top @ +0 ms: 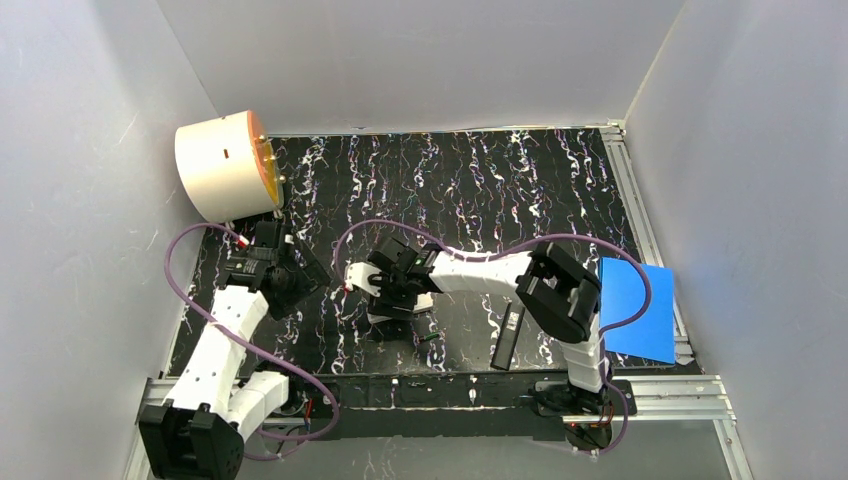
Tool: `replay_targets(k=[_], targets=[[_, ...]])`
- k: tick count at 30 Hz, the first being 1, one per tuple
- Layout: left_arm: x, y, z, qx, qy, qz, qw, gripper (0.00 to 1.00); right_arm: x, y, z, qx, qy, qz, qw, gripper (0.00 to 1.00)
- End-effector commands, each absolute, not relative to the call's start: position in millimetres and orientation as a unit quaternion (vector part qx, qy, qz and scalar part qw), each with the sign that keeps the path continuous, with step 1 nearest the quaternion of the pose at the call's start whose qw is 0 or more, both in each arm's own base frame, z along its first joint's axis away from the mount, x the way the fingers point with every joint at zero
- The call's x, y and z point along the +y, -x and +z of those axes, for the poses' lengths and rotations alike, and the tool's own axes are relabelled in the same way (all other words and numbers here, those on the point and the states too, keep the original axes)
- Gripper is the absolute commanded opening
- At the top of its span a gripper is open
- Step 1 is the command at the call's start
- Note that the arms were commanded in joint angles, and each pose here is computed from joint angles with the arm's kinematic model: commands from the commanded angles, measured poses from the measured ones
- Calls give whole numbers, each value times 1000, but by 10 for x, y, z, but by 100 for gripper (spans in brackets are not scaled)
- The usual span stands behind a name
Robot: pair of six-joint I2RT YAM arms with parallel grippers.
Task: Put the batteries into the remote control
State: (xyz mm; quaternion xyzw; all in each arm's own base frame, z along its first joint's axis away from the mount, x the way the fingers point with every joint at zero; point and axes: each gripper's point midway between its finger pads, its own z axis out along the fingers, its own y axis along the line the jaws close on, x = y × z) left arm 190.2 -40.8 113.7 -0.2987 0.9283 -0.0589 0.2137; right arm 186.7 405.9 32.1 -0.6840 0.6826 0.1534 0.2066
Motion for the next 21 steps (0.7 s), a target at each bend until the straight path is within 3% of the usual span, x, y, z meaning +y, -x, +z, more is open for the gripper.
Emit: replay_targets(k=[1,4,7,11,14,18,21], targets=[[-402,-1962,1152,928,303,-68,207,89,4148,-1881,356,650,715,154,206,64],[-400,-2003,1130,929,300,-70,204,89,4120,-1954,339,658,710,136,212,35],[-399,-2039,1118,930,298,-73,204,89,4153,-2042,490,664,692,129,252,22],[-410,-2068,1091,931,295,-78,202,89,4241,-2220,1011,691,622,188,318,21],[-417,-2073,1064,931,295,-80,201,89,4038,-2629,1375,735,525,192,385,22],[-496,-2097,1030,930,288,-104,202,89,3347,-3301,1481,815,357,137,434,26],[-540,-2134,1028,930,280,-118,209,89,2713,-3658,1226,882,233,57,406,28]])
